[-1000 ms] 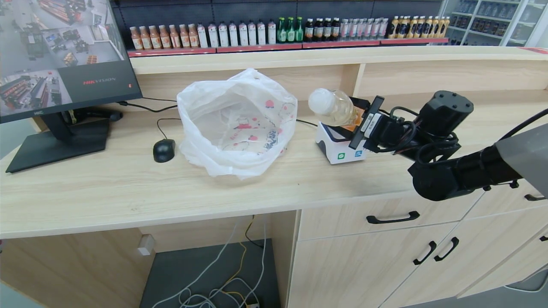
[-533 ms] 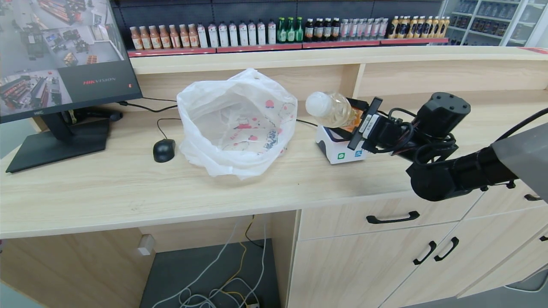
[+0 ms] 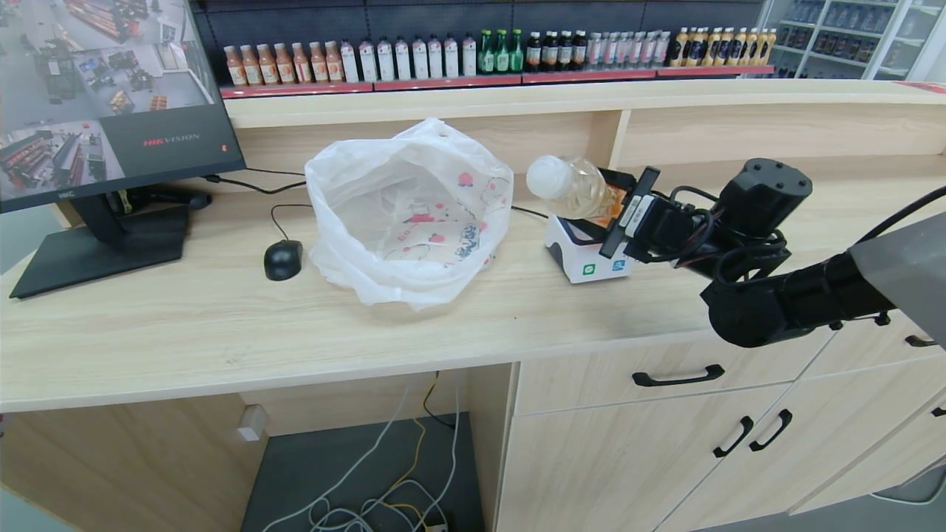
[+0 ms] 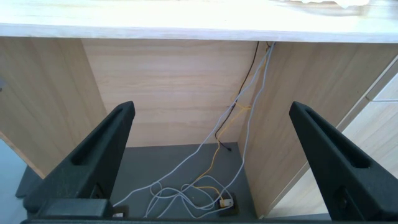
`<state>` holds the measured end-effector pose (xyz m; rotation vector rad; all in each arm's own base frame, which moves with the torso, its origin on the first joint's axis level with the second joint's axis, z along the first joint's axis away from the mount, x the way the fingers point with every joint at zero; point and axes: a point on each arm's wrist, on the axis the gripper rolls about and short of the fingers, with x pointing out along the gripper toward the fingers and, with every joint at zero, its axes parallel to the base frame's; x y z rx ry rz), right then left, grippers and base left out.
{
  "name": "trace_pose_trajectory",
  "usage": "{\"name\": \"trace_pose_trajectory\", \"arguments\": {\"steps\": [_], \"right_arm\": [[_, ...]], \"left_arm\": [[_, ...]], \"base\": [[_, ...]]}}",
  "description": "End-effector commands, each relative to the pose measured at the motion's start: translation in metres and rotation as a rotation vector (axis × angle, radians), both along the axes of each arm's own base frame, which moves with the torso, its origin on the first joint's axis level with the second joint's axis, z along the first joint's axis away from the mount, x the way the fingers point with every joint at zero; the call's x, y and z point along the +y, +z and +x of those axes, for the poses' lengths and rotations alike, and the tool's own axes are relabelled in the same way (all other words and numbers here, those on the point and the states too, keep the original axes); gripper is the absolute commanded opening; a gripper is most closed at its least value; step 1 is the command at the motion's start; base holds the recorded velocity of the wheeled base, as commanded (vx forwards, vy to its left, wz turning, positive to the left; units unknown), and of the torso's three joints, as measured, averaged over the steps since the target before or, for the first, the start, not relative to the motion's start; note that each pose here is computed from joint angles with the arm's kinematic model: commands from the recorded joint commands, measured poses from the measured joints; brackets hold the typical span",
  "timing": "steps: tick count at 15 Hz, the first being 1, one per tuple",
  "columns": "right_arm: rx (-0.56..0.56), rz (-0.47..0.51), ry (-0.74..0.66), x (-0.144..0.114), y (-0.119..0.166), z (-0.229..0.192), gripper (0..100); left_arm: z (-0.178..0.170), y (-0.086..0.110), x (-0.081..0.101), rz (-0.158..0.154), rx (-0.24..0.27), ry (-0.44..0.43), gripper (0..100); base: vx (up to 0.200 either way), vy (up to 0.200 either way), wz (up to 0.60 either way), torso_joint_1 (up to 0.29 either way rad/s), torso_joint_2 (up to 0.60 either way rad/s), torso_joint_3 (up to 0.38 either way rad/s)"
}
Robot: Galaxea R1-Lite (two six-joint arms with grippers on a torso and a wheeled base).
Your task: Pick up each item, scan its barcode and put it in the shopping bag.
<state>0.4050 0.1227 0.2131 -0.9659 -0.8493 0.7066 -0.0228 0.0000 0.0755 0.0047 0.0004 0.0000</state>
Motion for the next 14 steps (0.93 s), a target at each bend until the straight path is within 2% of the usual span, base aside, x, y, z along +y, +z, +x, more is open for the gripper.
{"name": "trace_pose_trajectory", "arguments": {"steps": [1,6,9,12,14], "right_arm": [[-0.009,0.020,0.003,0.002,0.011,-0.007,0],[0.037,0.131,0.034,0.008,0.044,-0.030,0],[0.167,0.268,0.029,0.011,0.053,-0.046,0],[0.233,0.411,-0.014,0.006,0.069,-0.061,0],[0.327,0.442,0.019,0.009,0.061,-0.068,0]], "left_arm": [[0.000,0.000,0.000,0.000,0.000,0.000,100],[0.000,0.000,0.000,0.000,0.000,0.000,100],[0.000,0.000,0.000,0.000,0.000,0.000,100],[0.000,0.000,0.000,0.000,0.000,0.000,100],[0.000,0.000,0.000,0.000,0.000,0.000,100]], "base": [[0.000,0.000,0.00,0.000,0.00,0.000],[0.000,0.000,0.00,0.000,0.00,0.000],[0.000,0.000,0.00,0.000,0.00,0.000],[0.000,0.000,0.00,0.000,0.00,0.000],[0.000,0.000,0.00,0.000,0.00,0.000]]}}
